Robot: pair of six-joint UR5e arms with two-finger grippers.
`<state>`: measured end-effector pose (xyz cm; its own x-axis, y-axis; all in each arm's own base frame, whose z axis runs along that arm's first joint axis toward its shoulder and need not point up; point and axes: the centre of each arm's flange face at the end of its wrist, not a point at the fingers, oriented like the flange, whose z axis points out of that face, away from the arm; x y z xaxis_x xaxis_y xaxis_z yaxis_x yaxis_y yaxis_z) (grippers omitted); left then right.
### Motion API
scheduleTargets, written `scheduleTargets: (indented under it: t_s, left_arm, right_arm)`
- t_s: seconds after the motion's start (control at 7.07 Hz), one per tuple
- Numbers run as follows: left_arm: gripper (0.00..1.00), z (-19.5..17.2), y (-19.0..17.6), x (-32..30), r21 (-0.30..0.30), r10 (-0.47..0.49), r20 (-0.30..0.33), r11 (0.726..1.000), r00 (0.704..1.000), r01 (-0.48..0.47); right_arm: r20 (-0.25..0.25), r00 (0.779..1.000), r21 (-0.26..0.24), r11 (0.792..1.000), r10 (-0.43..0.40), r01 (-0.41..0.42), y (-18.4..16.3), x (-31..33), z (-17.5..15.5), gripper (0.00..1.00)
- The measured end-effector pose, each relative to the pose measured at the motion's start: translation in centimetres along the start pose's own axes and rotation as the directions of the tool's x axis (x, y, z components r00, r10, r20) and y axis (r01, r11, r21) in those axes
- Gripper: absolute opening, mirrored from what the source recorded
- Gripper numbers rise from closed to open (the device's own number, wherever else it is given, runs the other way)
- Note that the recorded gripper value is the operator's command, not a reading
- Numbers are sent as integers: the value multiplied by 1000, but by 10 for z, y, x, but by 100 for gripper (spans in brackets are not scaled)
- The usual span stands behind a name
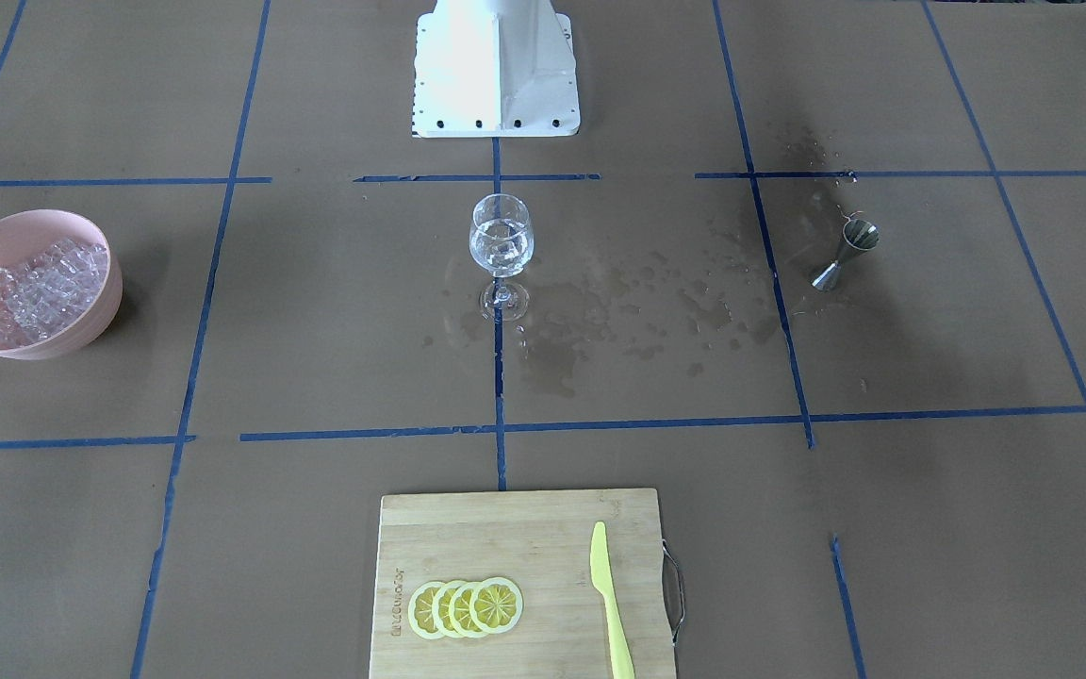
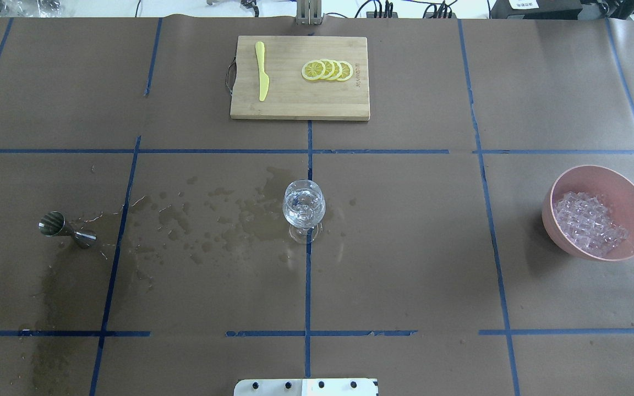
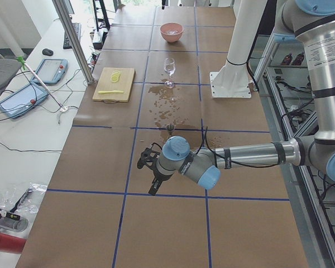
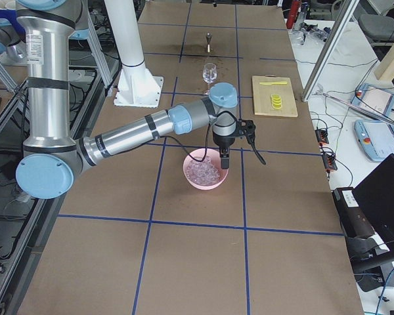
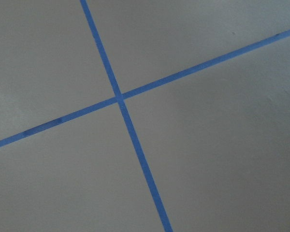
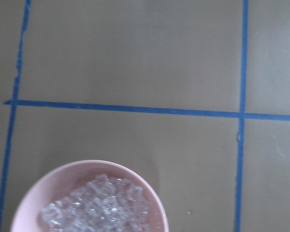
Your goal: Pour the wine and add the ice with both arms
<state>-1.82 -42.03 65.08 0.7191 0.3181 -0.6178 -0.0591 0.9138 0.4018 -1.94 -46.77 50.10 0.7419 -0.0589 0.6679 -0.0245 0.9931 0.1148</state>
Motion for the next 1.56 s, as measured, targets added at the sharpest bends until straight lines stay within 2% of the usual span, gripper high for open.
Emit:
scheduleTargets:
  t_s: [0.14, 0.42, 0.71, 0.99, 1.13, 1.56]
  left_arm:
    - [100, -15, -21, -15, -39, -37, -8, 999, 999, 37]
    - [100, -57, -54, -17, -99, -127, -34, 987, 991, 123]
    - [100, -86, -45, -11, -123, -172, -27, 978, 985, 168]
    - [100, -83, -11, -11, -158, -194, -26, 969, 981, 188]
    - [100, -80, -1, -10, -160, -187, -28, 971, 982, 180]
    - [100, -72, -1, 2, -114, -90, -42, 990, 995, 84]
  right_arm:
    - [-3, 1000, -25, 999, -25, 25, 6, 40, 9, 100]
    - [26, 999, -82, 996, -44, 46, 13, 82, 14, 100]
    - [37, 998, -98, 994, -50, 53, 16, 84, -2, 100]
    - [31, 997, -90, 993, -69, 71, 14, 77, -9, 100]
    - [30, 997, -91, 993, -77, 80, 13, 73, -9, 100]
    - [36, 995, -119, 988, -92, 96, 13, 61, 5, 100]
